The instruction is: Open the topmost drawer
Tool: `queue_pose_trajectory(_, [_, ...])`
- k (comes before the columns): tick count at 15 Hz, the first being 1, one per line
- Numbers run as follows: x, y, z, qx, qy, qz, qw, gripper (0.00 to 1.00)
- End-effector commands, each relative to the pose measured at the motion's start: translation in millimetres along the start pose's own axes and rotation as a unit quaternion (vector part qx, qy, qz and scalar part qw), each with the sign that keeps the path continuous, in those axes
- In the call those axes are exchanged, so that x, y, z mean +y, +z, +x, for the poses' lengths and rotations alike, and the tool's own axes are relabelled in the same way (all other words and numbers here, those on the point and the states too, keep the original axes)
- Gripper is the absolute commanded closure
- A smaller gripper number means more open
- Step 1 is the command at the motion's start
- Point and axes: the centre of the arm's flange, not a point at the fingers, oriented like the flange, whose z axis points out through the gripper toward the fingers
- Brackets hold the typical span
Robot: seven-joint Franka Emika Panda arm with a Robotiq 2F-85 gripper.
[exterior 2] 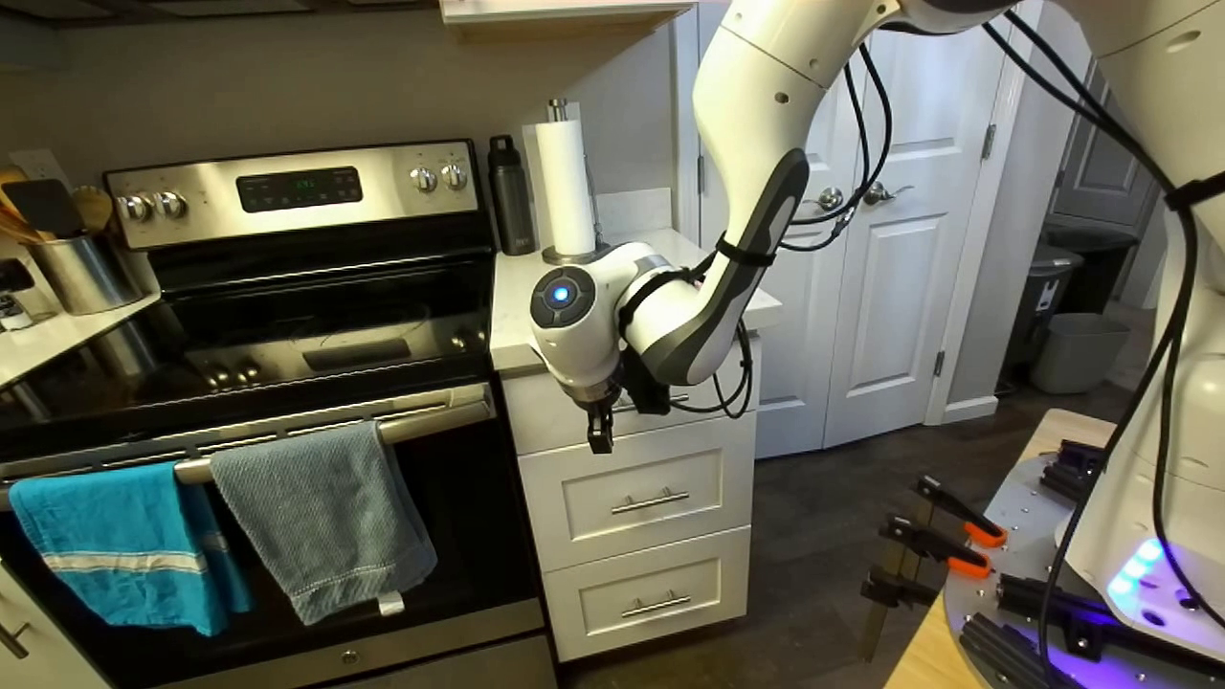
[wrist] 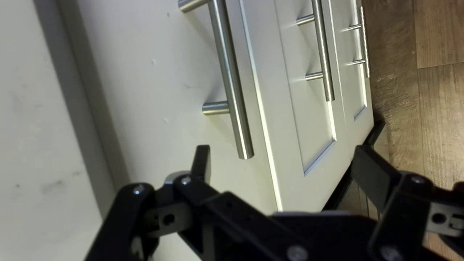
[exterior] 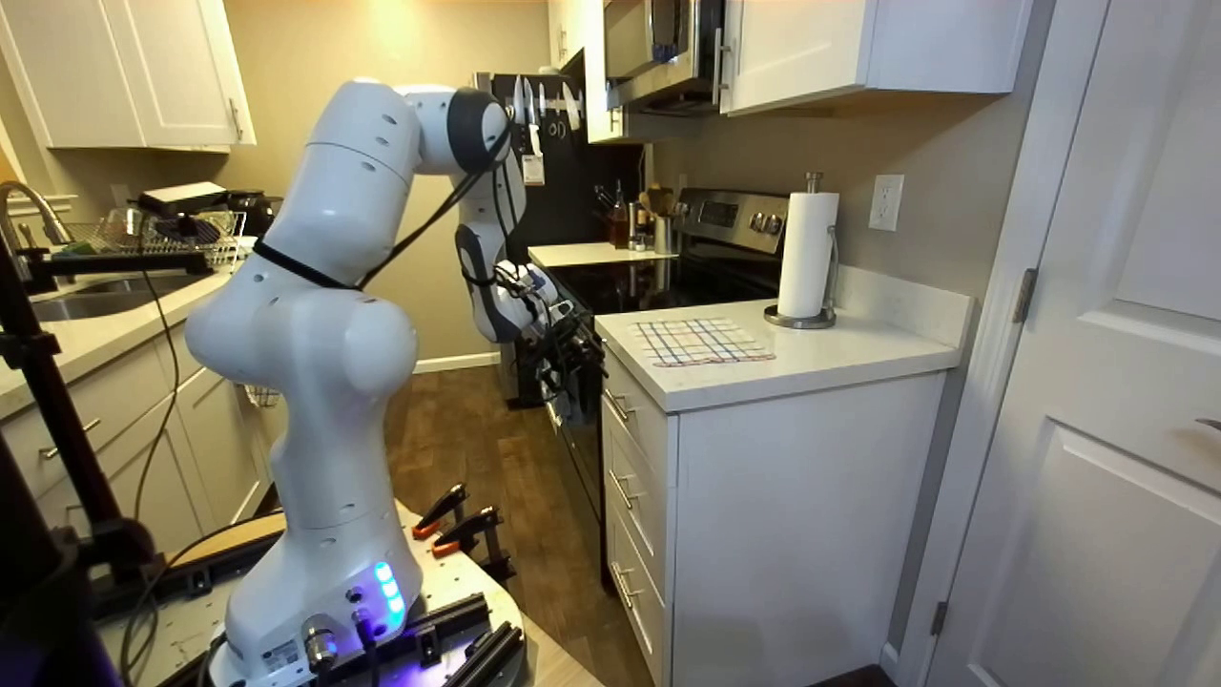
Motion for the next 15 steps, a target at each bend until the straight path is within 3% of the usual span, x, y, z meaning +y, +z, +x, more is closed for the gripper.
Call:
queue_pose_trajectory(1, [6, 14, 0, 0.001, -0.007, -0.006, 1.0000, 0.00])
queue_pose_trajectory(10, [8, 53, -3, -0.015, 0.006, 0.013, 0.9998, 0.00])
queue_pose_trajectory(15, [6, 53, 2, 0.005, 0.059, 0.060, 0.9965, 0.00])
